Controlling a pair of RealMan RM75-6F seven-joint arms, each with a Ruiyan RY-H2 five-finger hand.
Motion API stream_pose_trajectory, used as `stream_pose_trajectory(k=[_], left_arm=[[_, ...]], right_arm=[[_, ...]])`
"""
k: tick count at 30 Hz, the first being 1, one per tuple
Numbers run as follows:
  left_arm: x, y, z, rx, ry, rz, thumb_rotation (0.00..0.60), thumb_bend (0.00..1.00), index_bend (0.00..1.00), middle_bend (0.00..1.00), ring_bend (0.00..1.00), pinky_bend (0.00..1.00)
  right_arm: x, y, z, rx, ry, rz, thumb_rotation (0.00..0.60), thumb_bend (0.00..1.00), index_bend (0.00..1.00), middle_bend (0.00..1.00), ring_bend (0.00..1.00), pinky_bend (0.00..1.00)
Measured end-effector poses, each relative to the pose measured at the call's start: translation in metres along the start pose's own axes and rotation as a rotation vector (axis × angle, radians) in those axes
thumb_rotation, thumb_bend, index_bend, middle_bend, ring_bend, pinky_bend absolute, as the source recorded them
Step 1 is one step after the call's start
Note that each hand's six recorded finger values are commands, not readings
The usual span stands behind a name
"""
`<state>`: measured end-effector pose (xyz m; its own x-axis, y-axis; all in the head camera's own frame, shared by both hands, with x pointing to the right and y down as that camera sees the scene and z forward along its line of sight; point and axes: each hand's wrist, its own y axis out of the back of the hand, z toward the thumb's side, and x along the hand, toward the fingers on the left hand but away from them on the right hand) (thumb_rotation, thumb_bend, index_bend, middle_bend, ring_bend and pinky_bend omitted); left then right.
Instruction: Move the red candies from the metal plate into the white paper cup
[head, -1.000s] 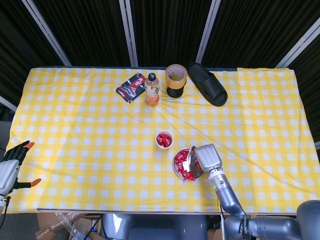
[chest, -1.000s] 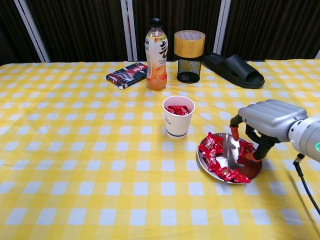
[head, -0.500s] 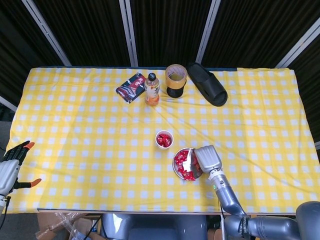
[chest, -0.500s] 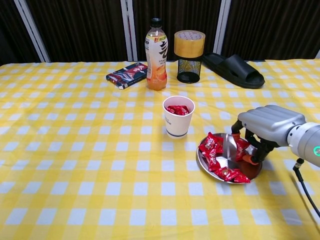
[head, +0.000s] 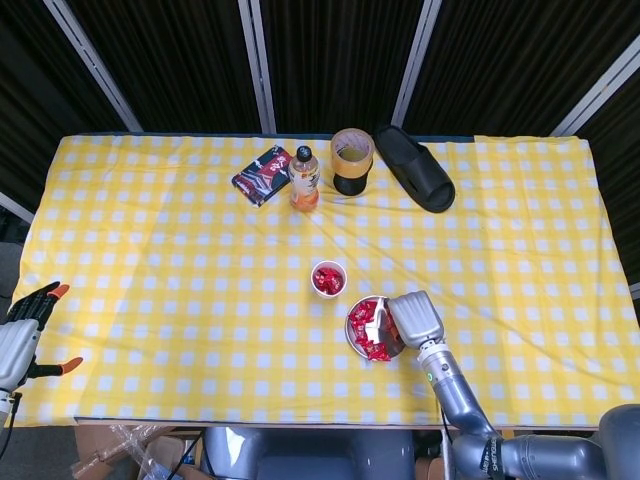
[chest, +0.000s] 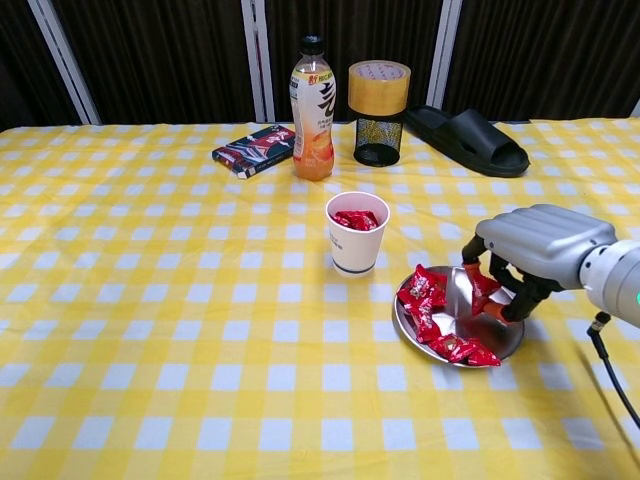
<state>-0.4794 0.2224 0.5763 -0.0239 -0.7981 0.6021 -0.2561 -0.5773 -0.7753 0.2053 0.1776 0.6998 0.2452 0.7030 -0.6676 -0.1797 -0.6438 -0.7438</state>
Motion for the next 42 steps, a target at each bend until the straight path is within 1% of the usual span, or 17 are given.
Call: stream_pose_trajectory(k=[3, 6, 9, 12, 13, 16, 19, 25, 34, 42], left_arm=[[0.0, 0.0, 0.0, 0.0, 0.0, 0.0, 0.6, 0.06, 0.01, 0.0, 0.0, 0.0], [0.0, 0.0, 0.0, 0.002, 0.0, -0.001, 0.6, 0.06, 0.01, 0.0, 0.0, 0.0], [0.0, 0.0, 0.0, 0.002, -0.001, -0.001, 0.6, 0.06, 0.01, 0.0, 0.0, 0.0], [0.0, 0.0, 0.0, 0.002, -0.001, -0.002, 0.6, 0.06, 0.01, 0.0, 0.0, 0.0], [0.0, 0.0, 0.0, 0.002, 0.0, -0.003, 0.6, 0.06, 0.01, 0.0, 0.0, 0.0], [0.001, 0.0, -0.001, 0.002, 0.003, -0.005, 0.6, 0.06, 0.01, 0.0, 0.0, 0.0], [0.001, -0.001, -0.002, 0.002, 0.007, -0.01, 0.6, 0.07, 0.01, 0.0, 0.0, 0.0], [0.002, -0.001, -0.002, -0.001, 0.007, -0.021, 0.6, 0.06, 0.01, 0.0, 0.0, 0.0], [0.003, -0.001, -0.003, -0.014, 0.012, -0.034, 0.6, 0.06, 0.01, 0.0, 0.0, 0.0], [0.004, 0.0, -0.004, -0.023, 0.017, -0.038, 0.6, 0.06, 0.01, 0.0, 0.0, 0.0]], right_arm=[[0.003, 0.009, 0.001, 0.002, 0.009, -0.019, 0.6, 0.51, 0.58, 0.83, 0.94, 1.0], [0.008, 0.023, 0.002, 0.0, 0.019, -0.048, 0.6, 0.51, 0.58, 0.83, 0.94, 1.0], [0.013, 0.041, 0.003, -0.011, 0.029, -0.081, 0.6, 0.51, 0.58, 0.83, 0.94, 1.0], [0.015, 0.066, 0.005, -0.021, 0.04, -0.127, 0.6, 0.51, 0.58, 0.83, 0.94, 1.0], [0.014, 0.077, 0.007, -0.024, 0.047, -0.147, 0.6, 0.51, 0.58, 0.83, 0.94, 1.0], [0.01, 0.1, 0.014, -0.025, 0.064, -0.177, 0.6, 0.51, 0.58, 0.83, 0.94, 1.0], [0.004, 0.111, 0.023, -0.021, 0.082, -0.185, 0.6, 0.51, 0.58, 0.83, 0.94, 1.0], [-0.014, 0.117, 0.037, -0.016, 0.097, -0.171, 0.6, 0.51, 0.58, 0.83, 0.94, 1.0], [-0.046, 0.112, 0.055, -0.024, 0.106, -0.144, 0.6, 0.51, 0.58, 0.83, 0.94, 1.0], [-0.057, 0.112, 0.066, -0.046, 0.121, -0.14, 0.6, 0.52, 0.58, 0.83, 0.94, 1.0]])
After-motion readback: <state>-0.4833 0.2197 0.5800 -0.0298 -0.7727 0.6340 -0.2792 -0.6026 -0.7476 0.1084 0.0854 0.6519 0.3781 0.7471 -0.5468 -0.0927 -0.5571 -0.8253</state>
